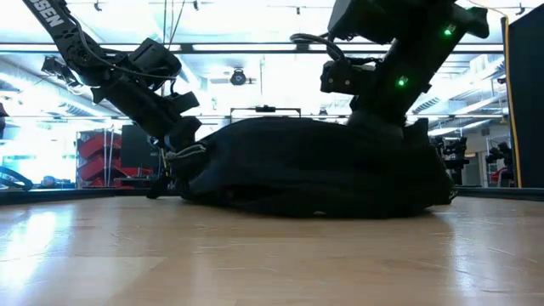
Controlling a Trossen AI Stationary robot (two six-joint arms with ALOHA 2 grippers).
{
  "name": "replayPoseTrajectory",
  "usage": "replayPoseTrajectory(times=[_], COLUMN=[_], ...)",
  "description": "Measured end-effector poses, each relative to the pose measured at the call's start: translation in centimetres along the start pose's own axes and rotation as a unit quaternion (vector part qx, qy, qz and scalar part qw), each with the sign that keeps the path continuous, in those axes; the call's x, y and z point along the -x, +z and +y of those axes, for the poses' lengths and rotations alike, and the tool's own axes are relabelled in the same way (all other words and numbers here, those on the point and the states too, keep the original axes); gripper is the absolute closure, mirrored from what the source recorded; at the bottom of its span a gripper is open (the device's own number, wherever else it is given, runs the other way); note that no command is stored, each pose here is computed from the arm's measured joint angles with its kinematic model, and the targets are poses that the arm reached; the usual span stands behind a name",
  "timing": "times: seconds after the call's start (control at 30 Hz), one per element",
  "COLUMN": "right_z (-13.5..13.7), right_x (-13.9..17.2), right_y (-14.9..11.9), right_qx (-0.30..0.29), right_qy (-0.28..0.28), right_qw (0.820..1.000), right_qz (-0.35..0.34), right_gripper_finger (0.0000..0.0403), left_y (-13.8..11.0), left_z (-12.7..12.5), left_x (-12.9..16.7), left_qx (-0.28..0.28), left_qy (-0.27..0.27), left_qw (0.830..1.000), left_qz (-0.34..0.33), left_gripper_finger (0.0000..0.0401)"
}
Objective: Unpack backpack
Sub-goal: Remove the cellphone from the backpack
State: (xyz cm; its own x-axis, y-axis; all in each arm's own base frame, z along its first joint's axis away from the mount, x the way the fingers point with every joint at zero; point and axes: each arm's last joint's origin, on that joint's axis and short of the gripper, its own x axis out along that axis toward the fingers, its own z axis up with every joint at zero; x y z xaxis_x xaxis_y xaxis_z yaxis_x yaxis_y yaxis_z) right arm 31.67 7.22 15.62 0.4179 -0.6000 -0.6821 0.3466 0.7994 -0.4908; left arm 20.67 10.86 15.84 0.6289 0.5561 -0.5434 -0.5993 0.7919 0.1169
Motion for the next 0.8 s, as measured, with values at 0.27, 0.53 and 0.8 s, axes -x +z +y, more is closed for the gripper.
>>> replayPoseTrajectory(times=[0.27,0.53,0.8], right_z=[-1.6,-5.1,-9.6], right_x=[-0.8,-0.2,-0.3], right_y=[0.6,2.8,3.4], right_qx=[-0.056,-0.067,-0.120], right_qy=[0.028,0.071,0.166], right_qw=[0.996,0.993,0.976], right_qz=[0.064,0.070,0.075], right_gripper_finger=[0.0119,0.0116,0.0124], left_y=[0.0,0.0,-0.1], left_z=[-0.1,-0.2,-0.2], left_x=[0.0,0.0,0.0], left_qx=[0.002,0.001,-0.001], left_qy=[-0.018,-0.031,-0.035], left_qw=[1.000,1.000,0.999], left_qz=[0.000,0.003,0.004], left_gripper_finger=[0.0401,0.0401,0.0401])
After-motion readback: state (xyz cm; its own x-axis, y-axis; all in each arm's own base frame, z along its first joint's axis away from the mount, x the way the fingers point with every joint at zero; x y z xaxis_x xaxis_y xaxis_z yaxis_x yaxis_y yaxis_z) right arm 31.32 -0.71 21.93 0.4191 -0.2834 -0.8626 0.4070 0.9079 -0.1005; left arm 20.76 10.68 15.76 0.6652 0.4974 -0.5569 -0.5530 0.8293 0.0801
